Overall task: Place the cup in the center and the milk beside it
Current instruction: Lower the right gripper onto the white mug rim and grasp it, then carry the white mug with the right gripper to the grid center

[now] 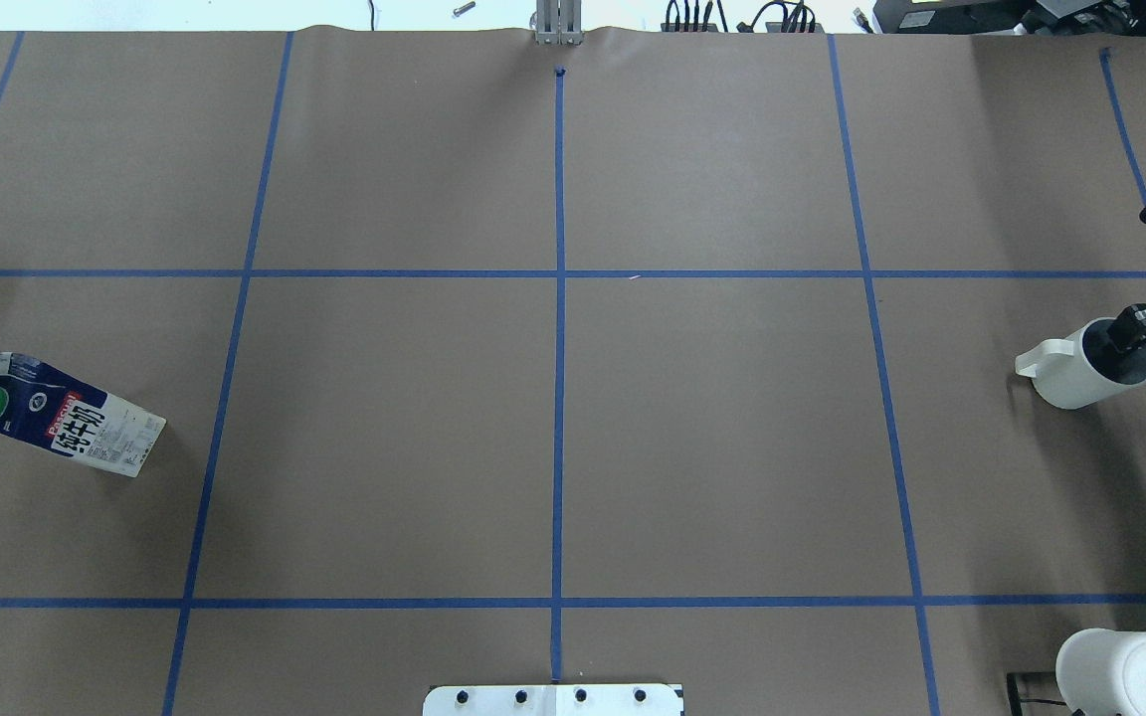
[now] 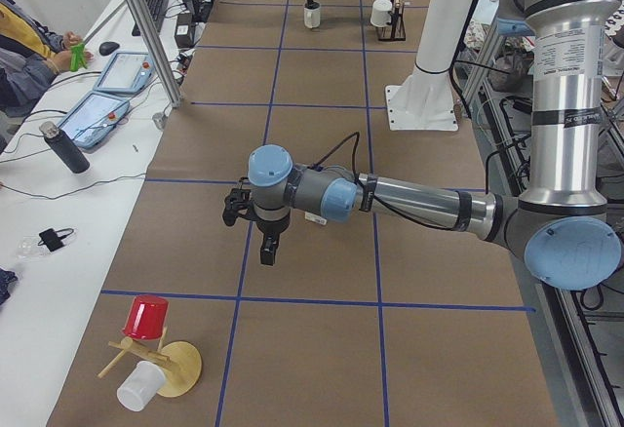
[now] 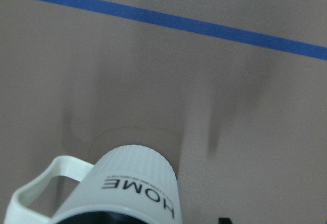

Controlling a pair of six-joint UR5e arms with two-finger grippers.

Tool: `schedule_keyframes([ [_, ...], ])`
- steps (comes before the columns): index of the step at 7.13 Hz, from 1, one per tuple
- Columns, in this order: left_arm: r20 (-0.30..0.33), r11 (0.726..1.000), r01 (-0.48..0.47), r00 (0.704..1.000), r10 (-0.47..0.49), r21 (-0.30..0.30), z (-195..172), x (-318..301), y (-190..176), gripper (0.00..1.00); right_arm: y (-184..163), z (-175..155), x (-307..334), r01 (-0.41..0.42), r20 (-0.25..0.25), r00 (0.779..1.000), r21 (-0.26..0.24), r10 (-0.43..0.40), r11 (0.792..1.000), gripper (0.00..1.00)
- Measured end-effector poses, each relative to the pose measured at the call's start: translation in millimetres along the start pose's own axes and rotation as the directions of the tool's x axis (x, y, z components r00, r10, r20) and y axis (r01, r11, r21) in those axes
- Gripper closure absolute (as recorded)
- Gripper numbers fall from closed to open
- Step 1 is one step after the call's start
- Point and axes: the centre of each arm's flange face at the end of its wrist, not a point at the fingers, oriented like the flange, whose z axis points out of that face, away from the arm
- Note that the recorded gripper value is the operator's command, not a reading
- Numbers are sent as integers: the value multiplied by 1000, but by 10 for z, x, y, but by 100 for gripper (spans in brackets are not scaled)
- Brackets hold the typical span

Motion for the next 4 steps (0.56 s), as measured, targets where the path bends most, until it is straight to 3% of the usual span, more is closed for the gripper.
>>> schedule_keyframes([
  [2, 0, 1000, 0, 1000, 0, 1, -3, 3, 0, 2, -4, -137, -148, 17, 0, 1000, 30, -17, 999, 100],
  [4, -1, 1000, -2, 1000, 2, 3, -16, 17, -9, 2, -48, -423, -477, 80, -8, 997, 93, -80, 992, 100],
])
